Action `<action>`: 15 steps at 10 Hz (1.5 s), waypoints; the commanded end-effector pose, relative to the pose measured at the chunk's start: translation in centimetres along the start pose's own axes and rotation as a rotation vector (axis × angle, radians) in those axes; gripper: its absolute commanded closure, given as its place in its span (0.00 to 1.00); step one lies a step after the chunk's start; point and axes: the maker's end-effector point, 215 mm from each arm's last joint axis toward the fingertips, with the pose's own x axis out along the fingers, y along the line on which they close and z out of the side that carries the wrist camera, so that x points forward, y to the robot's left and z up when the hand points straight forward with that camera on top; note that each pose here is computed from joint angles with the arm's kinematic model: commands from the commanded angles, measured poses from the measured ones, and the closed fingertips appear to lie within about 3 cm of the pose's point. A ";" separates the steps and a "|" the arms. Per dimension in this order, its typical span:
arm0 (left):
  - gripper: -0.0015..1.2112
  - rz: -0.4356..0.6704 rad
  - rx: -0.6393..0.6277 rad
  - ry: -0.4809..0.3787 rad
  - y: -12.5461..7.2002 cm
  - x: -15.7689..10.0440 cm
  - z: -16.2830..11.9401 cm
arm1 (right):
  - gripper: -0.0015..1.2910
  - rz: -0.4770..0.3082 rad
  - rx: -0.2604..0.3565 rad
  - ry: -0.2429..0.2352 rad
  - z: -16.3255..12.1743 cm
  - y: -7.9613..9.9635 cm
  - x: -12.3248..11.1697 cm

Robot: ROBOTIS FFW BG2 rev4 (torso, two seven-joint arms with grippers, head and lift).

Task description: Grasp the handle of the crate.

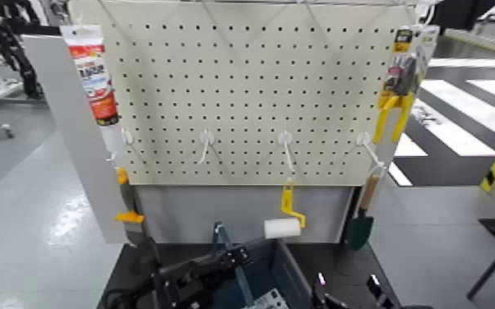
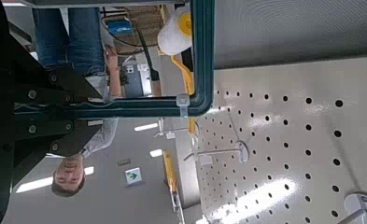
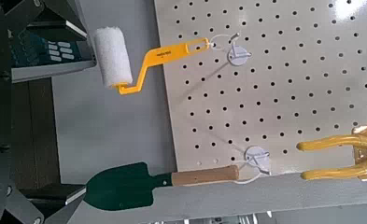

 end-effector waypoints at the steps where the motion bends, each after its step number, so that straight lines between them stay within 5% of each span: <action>1: 0.98 -0.007 -0.006 0.012 -0.3 0.0 -0.7 | 0.12 0.000 0.002 0.000 0.0 0.0 0.0; 6: 0.98 -0.049 -0.068 0.053 -3.2 0.6 -3.0 | 0.12 -0.002 0.005 0.006 -0.3 0.0 -0.1; 15: 0.98 0.046 -0.188 0.215 -4.6 -1.1 -9.1 | 0.12 -0.001 0.008 0.005 -0.3 0.0 0.0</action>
